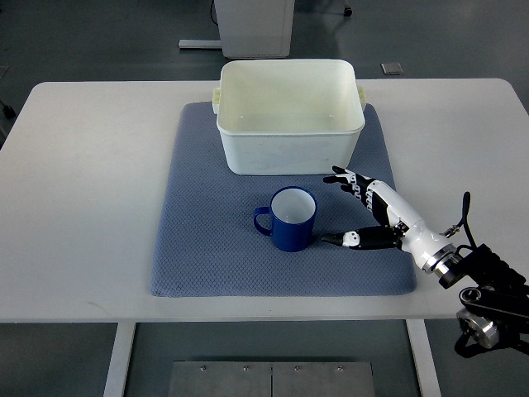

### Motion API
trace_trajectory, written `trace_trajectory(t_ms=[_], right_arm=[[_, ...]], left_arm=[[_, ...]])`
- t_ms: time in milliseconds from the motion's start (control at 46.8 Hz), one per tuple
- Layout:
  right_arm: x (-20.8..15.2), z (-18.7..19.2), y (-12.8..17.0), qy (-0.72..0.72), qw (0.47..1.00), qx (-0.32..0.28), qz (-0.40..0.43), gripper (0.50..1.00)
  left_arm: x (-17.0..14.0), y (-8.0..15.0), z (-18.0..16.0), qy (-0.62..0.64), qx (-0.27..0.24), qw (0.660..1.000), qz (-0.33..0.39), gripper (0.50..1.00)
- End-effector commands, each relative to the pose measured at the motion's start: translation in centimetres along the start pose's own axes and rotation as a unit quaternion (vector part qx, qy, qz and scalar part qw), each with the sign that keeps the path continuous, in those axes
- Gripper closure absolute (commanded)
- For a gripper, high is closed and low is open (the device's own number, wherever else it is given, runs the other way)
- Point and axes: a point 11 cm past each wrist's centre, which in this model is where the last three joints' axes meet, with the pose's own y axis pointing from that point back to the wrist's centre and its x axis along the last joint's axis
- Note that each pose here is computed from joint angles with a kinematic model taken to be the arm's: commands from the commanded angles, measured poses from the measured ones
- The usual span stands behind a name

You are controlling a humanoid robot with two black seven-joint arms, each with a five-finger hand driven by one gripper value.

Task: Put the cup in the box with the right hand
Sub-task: 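Move the right hand toward the dark blue mug's side, then close the right hand fingers around the blue mug body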

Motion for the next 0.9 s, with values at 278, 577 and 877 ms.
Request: trace_trajectory(t_ms=[278, 577, 877], right_arm=[[-1.0, -0.7, -1.2, 0.003, 1.000, 0.014, -0.001, 0.502], [-2.3, -0.7, -1.6, 0.011, 1.000, 0.012, -0.011, 0.502], [-2.5, -0.7, -2.0, 0.016, 1.000, 0.013, -0.010, 0.502]], left_arm=[[0.0, 0.0, 0.0, 0.000, 0.000, 1.000, 0.000, 0.500], [0.0, 0.0, 0.0, 0.000, 0.000, 1.000, 0.000, 0.500], [0.0, 0.0, 0.0, 0.000, 0.000, 1.000, 0.001, 0.500]])
